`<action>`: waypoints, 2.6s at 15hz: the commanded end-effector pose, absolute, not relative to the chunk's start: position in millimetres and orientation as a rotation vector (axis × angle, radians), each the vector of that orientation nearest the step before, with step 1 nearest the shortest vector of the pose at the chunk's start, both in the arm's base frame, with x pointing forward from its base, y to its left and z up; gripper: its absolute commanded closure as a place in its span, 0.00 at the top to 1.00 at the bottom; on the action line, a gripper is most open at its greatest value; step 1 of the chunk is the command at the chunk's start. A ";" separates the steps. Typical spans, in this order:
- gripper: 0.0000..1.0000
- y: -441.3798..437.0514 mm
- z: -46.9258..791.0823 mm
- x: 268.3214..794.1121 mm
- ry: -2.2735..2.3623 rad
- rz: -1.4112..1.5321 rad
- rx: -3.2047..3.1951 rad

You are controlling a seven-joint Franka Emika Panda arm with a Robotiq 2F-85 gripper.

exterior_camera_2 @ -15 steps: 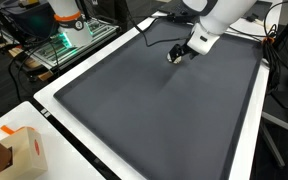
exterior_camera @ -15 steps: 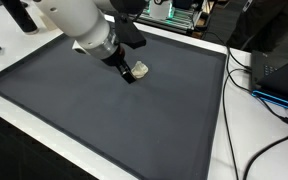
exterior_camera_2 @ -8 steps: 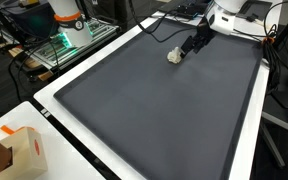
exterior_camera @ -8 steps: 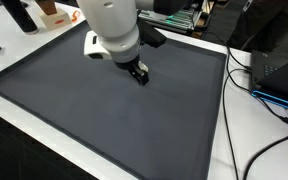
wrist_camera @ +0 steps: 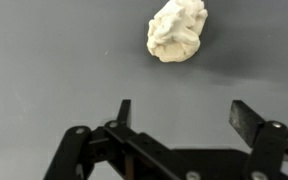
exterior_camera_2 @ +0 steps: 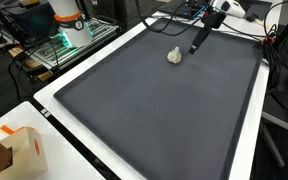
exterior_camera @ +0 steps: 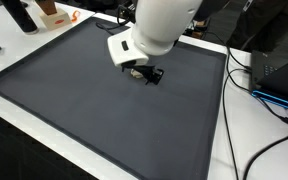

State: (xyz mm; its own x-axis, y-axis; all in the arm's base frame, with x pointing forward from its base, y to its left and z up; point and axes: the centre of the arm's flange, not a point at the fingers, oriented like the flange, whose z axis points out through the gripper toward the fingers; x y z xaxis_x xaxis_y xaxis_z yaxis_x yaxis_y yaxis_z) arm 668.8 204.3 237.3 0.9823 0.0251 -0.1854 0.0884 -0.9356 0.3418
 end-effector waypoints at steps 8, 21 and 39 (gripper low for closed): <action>1.00 237.9 233.9 637.5 0.595 -0.051 2.603; 1.00 241.8 227.8 585.2 0.903 -0.048 2.528; 1.00 234.8 242.3 533.5 1.232 -0.145 2.471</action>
State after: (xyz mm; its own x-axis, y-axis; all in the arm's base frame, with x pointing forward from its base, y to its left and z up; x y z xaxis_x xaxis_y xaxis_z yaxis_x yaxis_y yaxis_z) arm 549.1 247.7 234.7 0.6508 0.7109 -0.2666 0.7559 -0.5736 0.3157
